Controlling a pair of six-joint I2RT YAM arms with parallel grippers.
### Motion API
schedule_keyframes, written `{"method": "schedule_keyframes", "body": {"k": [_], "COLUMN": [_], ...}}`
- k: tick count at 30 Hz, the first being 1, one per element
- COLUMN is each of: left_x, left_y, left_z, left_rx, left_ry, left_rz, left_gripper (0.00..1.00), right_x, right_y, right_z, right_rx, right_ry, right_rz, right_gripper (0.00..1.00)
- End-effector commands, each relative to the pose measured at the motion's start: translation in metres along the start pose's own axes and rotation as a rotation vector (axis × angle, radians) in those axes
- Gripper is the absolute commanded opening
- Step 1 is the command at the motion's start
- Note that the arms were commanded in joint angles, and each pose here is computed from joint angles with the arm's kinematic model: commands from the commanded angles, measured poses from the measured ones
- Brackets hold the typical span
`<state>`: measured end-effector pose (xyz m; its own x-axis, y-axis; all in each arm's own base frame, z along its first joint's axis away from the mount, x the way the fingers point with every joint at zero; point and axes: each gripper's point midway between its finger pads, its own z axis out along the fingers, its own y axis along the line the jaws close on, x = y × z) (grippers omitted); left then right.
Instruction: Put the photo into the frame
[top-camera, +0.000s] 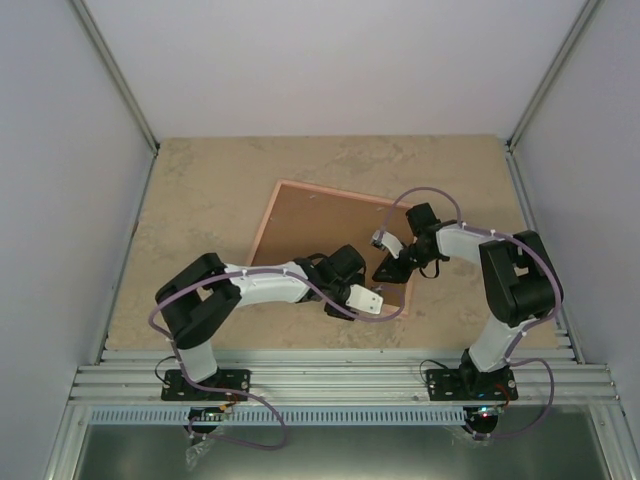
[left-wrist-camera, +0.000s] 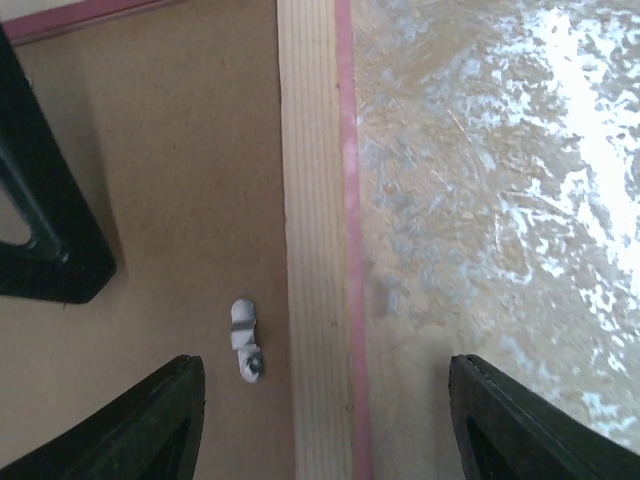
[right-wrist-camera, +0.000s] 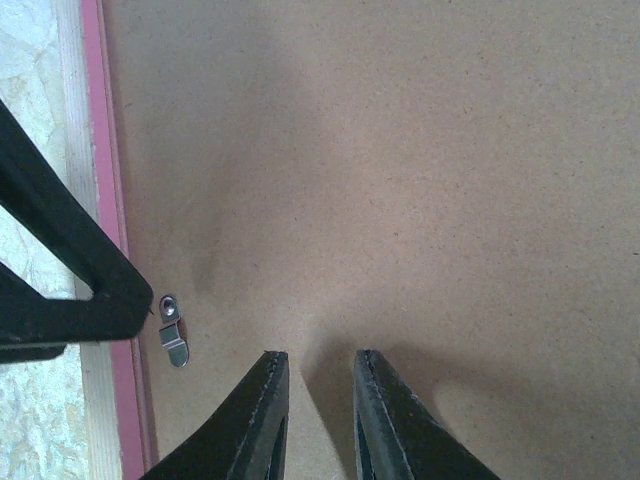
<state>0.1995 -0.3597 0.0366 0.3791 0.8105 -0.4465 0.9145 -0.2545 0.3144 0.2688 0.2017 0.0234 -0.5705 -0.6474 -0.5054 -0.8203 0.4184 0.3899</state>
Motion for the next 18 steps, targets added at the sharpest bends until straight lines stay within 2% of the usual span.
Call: {"method": "schedule_keyframes", "body": {"k": [1, 7, 11, 14, 15, 18], "left_x": [-0.013, 0.001, 0.002, 0.002, 0.004, 0.006], "left_y": [0.003, -0.007, -0.012, -0.013, -0.014, -0.015], "left_z": [0.009, 0.024, 0.026, 0.028, 0.028, 0.03], "left_rx": [0.017, 0.054, 0.087, 0.11, 0.113, 0.115], "left_ry": [-0.032, 0.021, 0.021, 0.032, 0.04, 0.054], "left_rz": [0.002, 0.013, 0.011, 0.004, 0.006, -0.025], "left_gripper": [0.69, 0.61, 0.6, 0.53, 0.53, 0.64], "right_x": [0.046, 0.045, 0.046, 0.049, 0.05, 0.051], "right_y": [-0.017, -0.02, -0.022, -0.024, -0.024, -0.025], "right_z": [0.014, 0.012, 0.011, 0.011, 0.011, 0.01], "right_rx": [0.065, 0.063, 0.063, 0.064, 0.065, 0.063], "right_ry": [0.167, 0.158, 0.152, 0.153, 0.155, 0.153], "right_rz": [0.042, 0.056, 0.066, 0.074, 0.076, 0.081], "right_gripper": [0.22, 0.22, 0.21, 0.21, 0.21, 0.21]}}
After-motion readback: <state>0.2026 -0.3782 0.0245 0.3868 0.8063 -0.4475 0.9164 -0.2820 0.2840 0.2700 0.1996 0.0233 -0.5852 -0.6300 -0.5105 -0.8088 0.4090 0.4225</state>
